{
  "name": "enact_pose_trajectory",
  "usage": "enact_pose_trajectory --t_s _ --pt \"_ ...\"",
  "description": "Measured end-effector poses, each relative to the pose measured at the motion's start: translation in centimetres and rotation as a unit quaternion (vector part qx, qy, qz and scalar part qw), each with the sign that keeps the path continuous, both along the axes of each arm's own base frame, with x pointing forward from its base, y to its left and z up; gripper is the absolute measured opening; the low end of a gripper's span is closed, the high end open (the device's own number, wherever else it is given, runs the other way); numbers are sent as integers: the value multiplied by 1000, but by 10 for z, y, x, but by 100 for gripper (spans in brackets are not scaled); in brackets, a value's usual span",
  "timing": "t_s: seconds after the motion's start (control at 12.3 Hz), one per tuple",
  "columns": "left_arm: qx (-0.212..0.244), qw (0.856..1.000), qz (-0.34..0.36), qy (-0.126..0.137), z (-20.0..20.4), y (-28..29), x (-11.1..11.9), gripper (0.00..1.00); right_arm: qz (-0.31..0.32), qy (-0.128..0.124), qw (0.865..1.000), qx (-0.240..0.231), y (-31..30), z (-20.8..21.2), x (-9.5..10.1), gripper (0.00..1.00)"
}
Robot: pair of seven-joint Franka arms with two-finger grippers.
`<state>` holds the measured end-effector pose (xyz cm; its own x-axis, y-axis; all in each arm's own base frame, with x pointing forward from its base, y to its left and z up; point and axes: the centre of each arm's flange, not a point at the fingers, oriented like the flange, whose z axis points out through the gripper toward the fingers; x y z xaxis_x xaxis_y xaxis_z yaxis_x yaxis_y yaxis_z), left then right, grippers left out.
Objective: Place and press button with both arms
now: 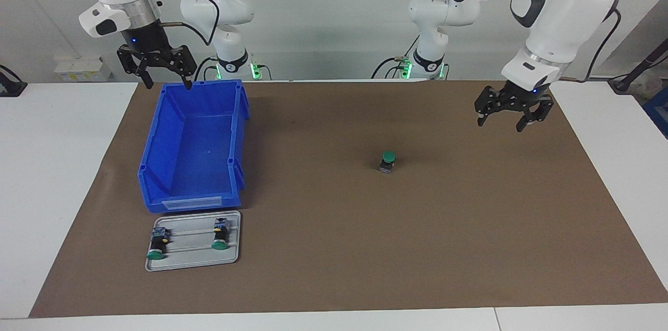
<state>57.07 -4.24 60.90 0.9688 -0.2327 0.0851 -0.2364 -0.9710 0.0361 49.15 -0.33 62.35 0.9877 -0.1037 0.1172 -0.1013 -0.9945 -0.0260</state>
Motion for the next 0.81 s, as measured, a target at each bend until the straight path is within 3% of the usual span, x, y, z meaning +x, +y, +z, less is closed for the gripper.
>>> enact_pose_trajectory --t_s 0.24,0.57,0.81 --pt "1 1000 11 17 38 20 -8 100 -4 -1 1000 1 -1 1 0 100" --pt "2 999 8 33 41 18 -11 100 -15 1 1000 0 24 0 0 99" --pt "2 999 8 50 27 19 -21 100 8 -1 1000 2 96 -3 24 96"
